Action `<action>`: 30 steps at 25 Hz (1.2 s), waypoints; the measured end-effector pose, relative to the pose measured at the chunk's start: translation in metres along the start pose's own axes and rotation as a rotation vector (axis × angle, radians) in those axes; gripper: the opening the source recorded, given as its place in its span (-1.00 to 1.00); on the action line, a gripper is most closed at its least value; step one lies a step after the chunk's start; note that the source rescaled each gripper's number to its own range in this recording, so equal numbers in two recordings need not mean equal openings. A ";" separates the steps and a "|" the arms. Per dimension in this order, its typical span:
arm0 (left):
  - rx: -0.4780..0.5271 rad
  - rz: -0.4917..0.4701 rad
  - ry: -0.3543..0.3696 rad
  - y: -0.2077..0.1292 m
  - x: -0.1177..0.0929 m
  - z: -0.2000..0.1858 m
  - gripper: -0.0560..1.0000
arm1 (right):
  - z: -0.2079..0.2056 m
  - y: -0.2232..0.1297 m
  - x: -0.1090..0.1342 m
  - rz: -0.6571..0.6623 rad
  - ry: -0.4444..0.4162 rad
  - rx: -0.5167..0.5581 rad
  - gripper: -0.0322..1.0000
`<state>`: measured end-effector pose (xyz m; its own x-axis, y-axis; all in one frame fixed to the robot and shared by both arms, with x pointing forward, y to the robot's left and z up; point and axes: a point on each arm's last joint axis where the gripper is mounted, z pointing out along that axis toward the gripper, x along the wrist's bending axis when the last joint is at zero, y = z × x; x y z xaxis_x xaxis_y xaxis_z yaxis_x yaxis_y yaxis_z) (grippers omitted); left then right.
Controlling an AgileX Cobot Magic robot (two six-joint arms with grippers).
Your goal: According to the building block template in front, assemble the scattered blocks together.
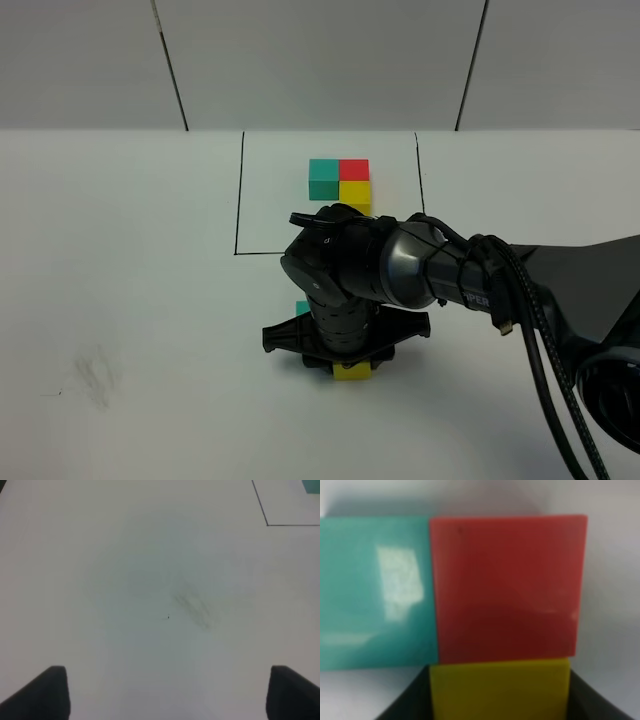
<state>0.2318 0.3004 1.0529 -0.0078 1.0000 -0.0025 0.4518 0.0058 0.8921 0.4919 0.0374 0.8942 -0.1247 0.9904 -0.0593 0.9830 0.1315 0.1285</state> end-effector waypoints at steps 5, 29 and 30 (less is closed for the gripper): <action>0.000 0.000 0.000 0.000 0.000 0.000 0.64 | -0.003 0.000 -0.002 0.012 -0.008 -0.003 -0.82; 0.000 0.000 0.000 0.000 0.000 0.000 0.64 | -0.144 0.013 -0.065 -0.167 -0.204 -0.352 1.00; 0.000 0.000 0.000 0.000 0.000 0.000 0.64 | -0.157 0.015 -0.072 -0.195 -0.222 -0.403 1.00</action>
<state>0.2318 0.3004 1.0529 -0.0078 1.0000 -0.0025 0.4518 0.0058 0.8921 0.4946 -0.0257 1.0558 -0.2264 0.9184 -0.3244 0.8083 0.3630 0.4635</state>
